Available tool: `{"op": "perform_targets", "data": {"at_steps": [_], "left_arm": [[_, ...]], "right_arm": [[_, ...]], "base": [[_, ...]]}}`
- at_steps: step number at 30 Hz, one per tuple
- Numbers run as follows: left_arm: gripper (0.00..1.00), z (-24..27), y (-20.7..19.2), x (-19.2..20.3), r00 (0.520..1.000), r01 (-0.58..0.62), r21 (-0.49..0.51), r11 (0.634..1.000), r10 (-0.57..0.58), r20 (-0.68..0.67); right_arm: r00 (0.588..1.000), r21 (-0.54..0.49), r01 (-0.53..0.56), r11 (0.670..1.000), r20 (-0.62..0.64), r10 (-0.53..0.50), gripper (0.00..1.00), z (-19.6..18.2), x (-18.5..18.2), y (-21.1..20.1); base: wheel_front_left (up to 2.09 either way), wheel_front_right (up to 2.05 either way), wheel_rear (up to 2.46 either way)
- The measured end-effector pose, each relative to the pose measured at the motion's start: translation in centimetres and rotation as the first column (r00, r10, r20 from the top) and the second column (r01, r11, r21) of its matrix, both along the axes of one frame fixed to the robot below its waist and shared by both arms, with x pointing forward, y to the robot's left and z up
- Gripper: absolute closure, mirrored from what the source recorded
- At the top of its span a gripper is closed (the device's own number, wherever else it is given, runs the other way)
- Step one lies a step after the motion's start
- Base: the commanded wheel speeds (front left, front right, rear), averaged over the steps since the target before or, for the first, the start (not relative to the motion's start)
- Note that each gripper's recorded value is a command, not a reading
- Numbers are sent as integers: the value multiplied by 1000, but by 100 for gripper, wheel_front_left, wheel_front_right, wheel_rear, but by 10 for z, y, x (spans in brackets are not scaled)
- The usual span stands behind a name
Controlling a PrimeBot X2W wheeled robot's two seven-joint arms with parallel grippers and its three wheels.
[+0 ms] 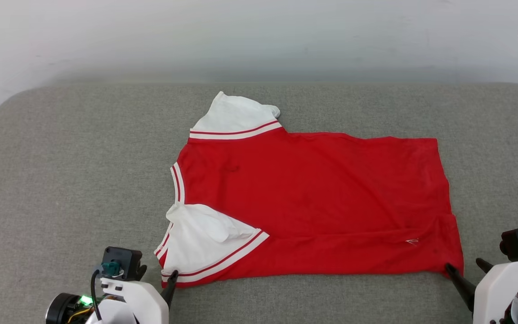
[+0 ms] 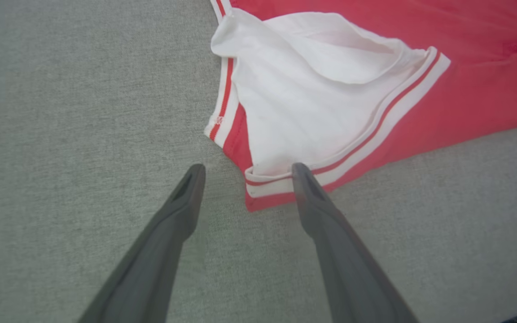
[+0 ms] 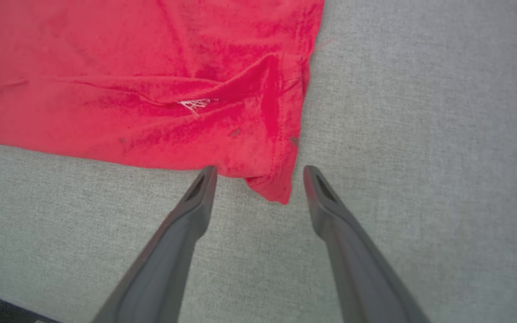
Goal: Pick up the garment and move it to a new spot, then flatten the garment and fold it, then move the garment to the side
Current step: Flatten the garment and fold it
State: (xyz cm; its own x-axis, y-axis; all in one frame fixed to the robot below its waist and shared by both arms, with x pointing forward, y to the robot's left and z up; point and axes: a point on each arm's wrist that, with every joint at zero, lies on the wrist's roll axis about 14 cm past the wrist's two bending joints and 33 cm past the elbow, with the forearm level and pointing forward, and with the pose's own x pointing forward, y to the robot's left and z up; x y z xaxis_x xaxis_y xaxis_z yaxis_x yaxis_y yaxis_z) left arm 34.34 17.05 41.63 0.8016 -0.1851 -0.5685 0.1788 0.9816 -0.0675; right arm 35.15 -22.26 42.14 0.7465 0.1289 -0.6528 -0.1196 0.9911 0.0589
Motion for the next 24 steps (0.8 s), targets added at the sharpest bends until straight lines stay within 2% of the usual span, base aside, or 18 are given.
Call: {"op": "perform_targets", "data": {"at_steps": [12,23,24], "left_arm": [[0,-17,3,14,998,2,46,999,1,-65],[0,-50,-4,9,981,37,44,998,-28,-191],[67,-53,-5,9,979,46,42,998,-36,-202]], "right_arm": [[1000,-21,22,1000,-7,-23,0,10,2,4],[999,-30,33,999,-19,-34,0,4,7,0],[999,-33,33,999,-20,-34,0,3,9,0]], "base": [[0,0,0],[0,0,0],[0,0,0]]}}
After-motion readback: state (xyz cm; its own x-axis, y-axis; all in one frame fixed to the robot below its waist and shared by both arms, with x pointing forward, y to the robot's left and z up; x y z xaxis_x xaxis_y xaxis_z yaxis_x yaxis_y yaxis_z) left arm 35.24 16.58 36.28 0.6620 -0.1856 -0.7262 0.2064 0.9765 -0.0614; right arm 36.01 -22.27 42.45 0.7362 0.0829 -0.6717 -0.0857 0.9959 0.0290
